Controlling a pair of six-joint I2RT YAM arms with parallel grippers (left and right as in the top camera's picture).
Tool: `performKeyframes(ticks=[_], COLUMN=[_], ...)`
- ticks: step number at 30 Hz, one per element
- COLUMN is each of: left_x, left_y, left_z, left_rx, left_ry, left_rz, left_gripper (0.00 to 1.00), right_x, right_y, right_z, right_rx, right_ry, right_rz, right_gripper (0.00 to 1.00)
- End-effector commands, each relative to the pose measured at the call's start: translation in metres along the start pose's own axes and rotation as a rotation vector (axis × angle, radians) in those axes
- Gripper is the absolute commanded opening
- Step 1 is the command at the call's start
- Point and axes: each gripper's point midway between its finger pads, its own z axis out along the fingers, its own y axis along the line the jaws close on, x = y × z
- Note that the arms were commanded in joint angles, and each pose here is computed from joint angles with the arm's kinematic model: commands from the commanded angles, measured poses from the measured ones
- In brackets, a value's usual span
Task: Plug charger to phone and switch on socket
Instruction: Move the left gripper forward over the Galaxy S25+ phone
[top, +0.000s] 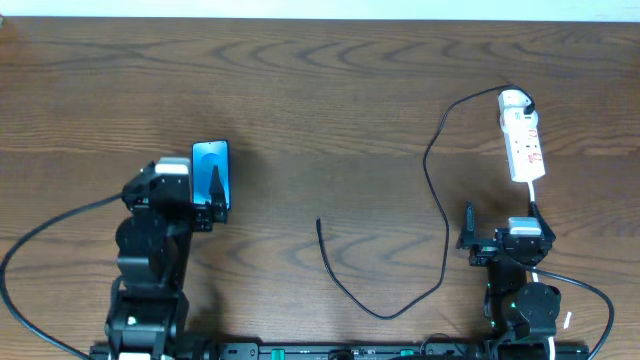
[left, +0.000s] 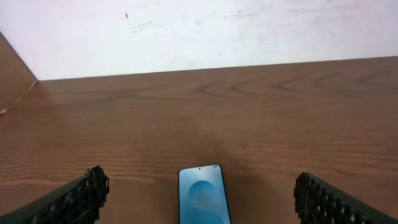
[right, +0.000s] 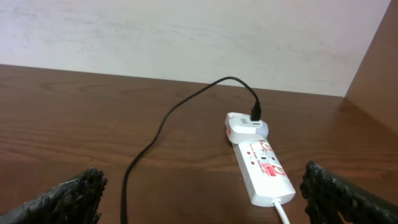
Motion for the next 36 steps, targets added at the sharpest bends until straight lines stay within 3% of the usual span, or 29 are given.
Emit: performKeyframes(ticks=[1, 9, 28, 36], left_x=[-0.024, -0.034, -0.037, -0.026], left_y=[0.004, 0.004, 0.001, -0.005], left_z=[0.001, 0.012, 0.054, 0.076], left_rx=[-0.011, 0.001, -0.001, 0.026], left_ry=[0.000, 0.179, 0.444, 0.595], left_rz=[0.005, 0.003, -0.081, -0.083], left_gripper=[0.98, 0.98, 0.98, 0.98], right_x=[0.000, 0.000, 0.000, 0.000], right_y=[0.003, 0.003, 0.003, 0.003], right_z=[0.000, 0.000, 0.000, 0.000], right_rx=[-0.013, -0.013, -0.013, -0.013], right_ry=[-0.002, -0.002, -0.002, -0.002], right_rz=[-0.014, -0.014, -0.014, -0.014], right_gripper=[0.99, 0.99, 0.99, 0.99])
